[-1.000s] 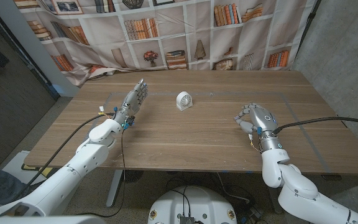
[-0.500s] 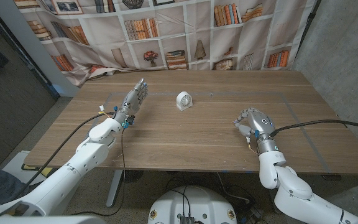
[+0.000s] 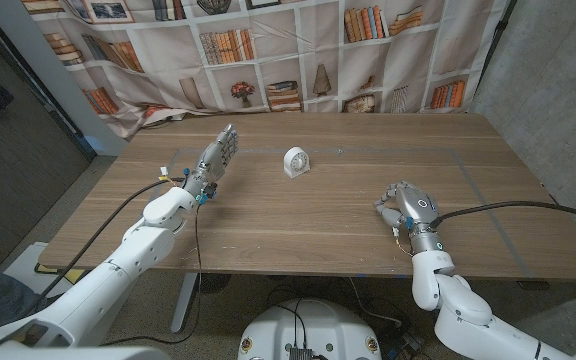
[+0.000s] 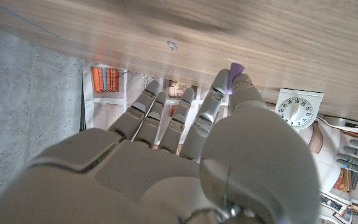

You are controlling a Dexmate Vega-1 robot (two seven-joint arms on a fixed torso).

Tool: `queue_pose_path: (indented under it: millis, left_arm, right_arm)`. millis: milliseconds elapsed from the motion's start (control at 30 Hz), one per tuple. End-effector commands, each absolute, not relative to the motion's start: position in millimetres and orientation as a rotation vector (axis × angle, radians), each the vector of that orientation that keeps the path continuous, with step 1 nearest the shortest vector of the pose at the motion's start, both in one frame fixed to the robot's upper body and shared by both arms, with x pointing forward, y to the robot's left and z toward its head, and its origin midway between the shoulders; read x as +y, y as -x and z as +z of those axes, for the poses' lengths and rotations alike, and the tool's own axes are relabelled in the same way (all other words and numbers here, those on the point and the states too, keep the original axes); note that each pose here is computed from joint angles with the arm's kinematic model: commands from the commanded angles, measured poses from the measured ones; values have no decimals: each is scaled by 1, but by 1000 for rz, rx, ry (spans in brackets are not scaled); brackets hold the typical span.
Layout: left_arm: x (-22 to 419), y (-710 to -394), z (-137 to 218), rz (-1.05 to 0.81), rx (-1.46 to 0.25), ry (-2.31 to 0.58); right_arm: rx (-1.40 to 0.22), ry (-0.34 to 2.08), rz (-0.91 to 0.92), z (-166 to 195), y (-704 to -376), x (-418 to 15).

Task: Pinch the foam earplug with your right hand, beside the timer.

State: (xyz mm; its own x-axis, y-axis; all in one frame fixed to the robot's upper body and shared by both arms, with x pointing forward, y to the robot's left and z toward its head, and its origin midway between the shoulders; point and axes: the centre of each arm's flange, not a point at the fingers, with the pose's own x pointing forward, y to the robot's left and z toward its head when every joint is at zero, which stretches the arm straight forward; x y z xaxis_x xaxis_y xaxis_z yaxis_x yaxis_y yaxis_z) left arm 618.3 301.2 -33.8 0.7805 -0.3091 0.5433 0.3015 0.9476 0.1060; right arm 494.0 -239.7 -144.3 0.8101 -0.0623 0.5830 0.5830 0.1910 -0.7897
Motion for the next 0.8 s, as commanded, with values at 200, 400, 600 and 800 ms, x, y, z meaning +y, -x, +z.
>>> queue_pose_path:
  millis: [200,400,600,800]
  left_arm:
    - [301,-618,-30,-337,-590,-26]
    - [302,-617,-31,-337,-586,-26]
    - [303,-617,-30,-336,-587,-31]
    - [300,-619,-31,-343,-583,-27]
  right_arm:
    - [-470,1359,-492,-160,-501,-238]
    - [-470,1384,-497,-159,-503,-238]
    - [-473,1421,-503,-160,-503,-237]
    - [-464,1446,-507,-162,-504,-237]
